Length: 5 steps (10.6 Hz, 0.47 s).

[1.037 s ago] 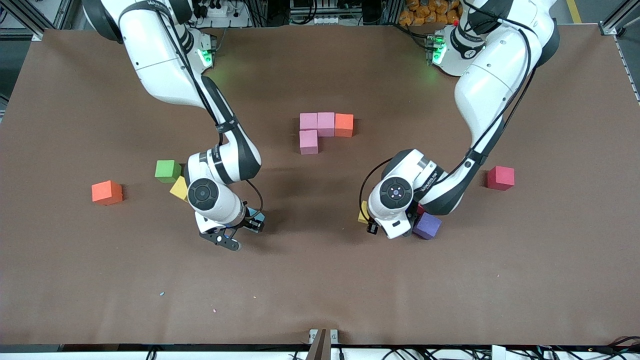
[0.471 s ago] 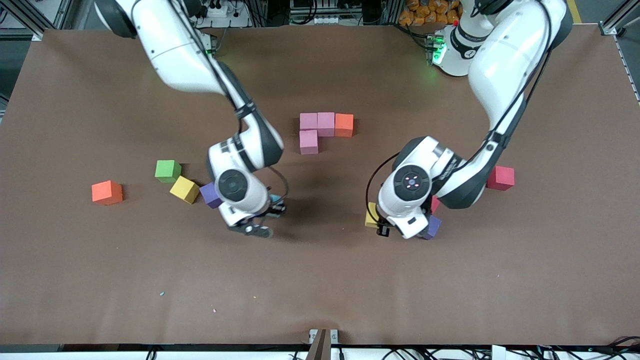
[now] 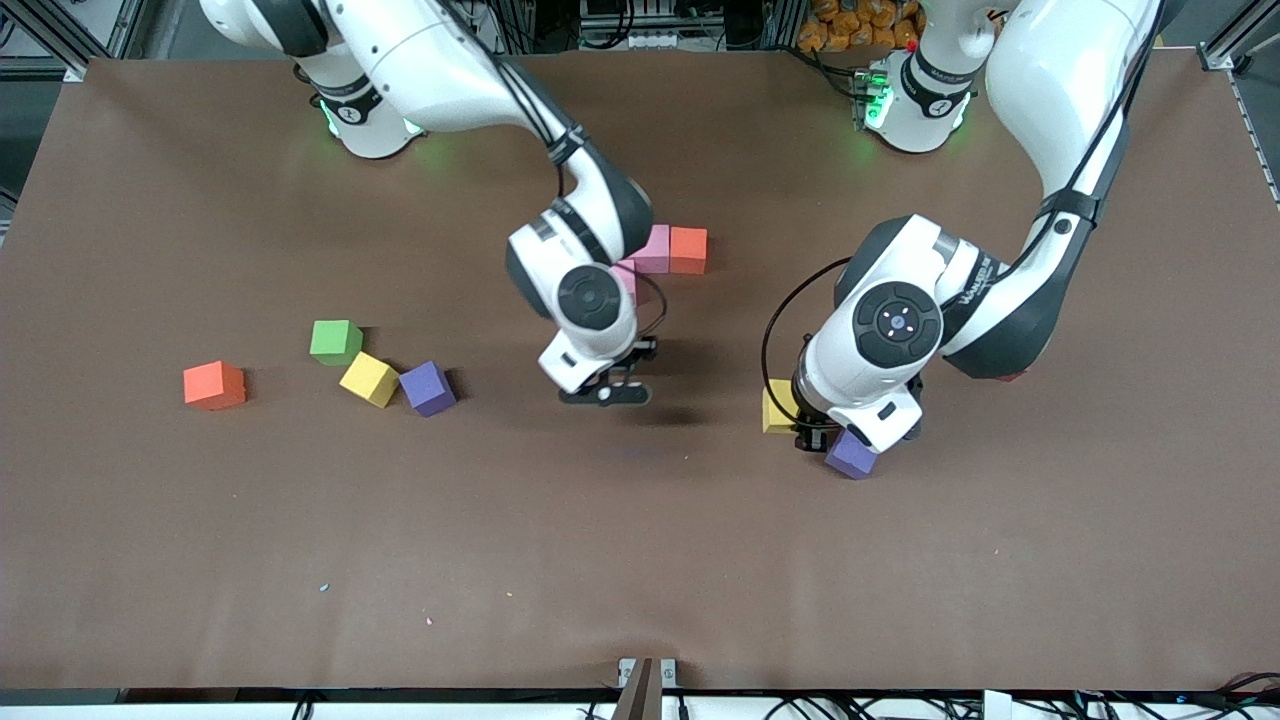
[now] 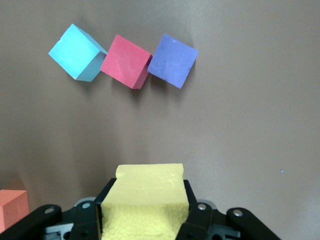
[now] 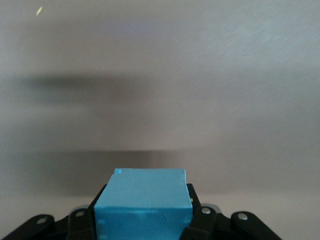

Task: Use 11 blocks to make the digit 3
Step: 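Carry the cyan block toward the pink blocks while the left gripper carries yellow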

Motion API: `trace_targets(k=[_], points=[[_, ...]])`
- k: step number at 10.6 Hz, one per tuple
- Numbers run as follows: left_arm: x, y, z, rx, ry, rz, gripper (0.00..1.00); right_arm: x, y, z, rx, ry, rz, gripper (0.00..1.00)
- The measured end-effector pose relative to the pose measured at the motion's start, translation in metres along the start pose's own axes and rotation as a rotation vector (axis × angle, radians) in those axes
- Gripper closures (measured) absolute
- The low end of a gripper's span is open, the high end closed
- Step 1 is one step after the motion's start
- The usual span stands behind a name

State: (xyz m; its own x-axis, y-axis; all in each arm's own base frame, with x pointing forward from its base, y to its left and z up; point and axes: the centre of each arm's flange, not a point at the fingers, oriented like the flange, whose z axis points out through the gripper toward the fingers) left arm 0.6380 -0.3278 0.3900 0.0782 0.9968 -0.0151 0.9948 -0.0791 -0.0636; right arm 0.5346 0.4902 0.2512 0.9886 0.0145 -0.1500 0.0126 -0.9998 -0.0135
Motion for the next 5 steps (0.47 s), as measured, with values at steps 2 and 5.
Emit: trace_targets(k=[2, 5], points=[[-0.001, -0.003, 0.013, 0.029, -0.002, -0.009, 0.46, -0.007, -0.005, 0.015, 0.002, 0.013, -0.022, 0.38], [-0.003, -0.004, 0.040, 0.071, 0.002, -0.006, 0.46, -0.008, 0.002, 0.032, -0.005, 0.014, -0.070, 0.42]])
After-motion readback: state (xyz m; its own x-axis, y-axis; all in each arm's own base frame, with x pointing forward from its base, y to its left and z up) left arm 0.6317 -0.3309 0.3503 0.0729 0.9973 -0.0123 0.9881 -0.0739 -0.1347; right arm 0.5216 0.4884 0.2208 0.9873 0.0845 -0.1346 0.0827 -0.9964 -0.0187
